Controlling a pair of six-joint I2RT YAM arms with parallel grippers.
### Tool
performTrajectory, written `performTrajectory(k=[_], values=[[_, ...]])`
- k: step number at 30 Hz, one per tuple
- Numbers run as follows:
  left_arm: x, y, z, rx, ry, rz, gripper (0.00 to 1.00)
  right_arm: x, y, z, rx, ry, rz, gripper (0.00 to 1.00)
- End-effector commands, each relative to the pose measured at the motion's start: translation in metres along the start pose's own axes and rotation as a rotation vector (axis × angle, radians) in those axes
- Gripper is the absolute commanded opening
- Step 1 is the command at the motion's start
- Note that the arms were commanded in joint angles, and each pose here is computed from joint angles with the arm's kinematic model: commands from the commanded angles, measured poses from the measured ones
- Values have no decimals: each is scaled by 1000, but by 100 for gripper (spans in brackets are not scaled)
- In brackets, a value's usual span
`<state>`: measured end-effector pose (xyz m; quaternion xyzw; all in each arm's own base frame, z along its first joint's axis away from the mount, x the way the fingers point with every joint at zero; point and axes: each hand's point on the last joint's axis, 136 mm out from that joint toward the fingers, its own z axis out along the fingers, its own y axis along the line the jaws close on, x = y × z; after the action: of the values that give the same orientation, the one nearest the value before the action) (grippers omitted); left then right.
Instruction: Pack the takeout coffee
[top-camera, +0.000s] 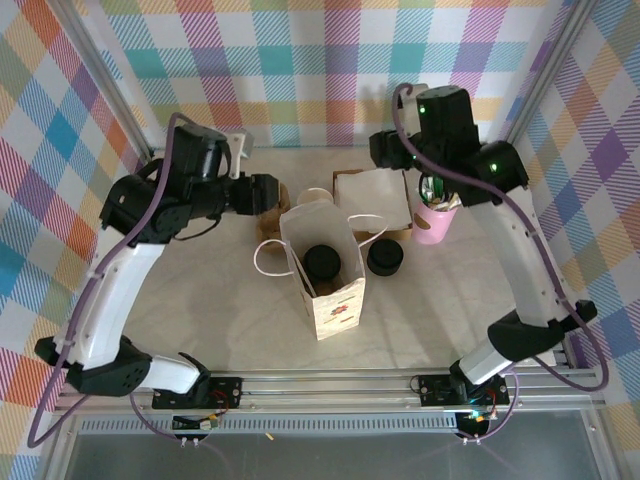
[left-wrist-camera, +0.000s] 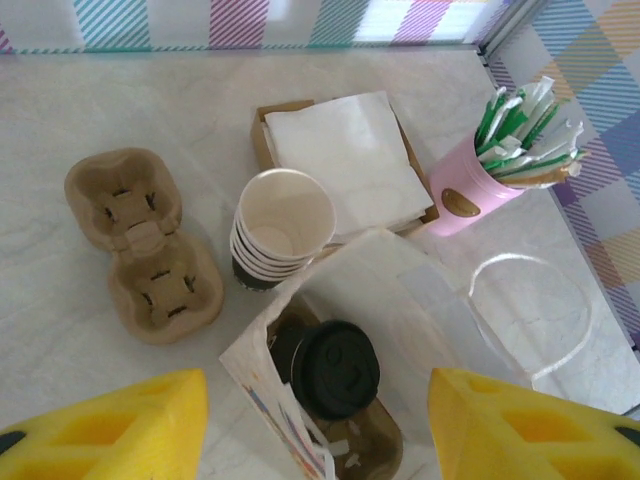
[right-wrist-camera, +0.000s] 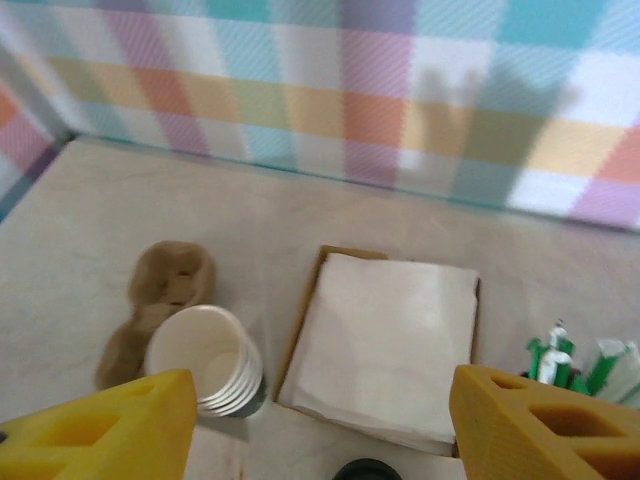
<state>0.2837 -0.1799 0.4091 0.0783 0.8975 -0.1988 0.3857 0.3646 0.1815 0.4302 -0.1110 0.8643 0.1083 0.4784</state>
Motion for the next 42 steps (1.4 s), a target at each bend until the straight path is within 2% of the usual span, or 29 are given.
performTrajectory(k=[1, 9, 22, 28, 36, 42], values=[[-20, -6, 24, 38, -10, -5, 60, 11, -6, 17, -27, 84, 128, 70], [-26, -1, 74, 41, 39, -62, 64, 59, -13, 96, -2, 302, 185, 76], [-17, 29, 112, 22, 36, -111, 69, 133, -20, 204, 52, 514, 212, 78], [-12, 45, 129, 45, 29, -159, 69, 162, -20, 233, 60, 588, 226, 77], [-10, 46, 160, 154, 68, -203, 68, 196, -24, 257, 90, 666, 222, 77], [-10, 42, 177, 183, 107, -225, 68, 211, -25, 273, 99, 701, 217, 78]])
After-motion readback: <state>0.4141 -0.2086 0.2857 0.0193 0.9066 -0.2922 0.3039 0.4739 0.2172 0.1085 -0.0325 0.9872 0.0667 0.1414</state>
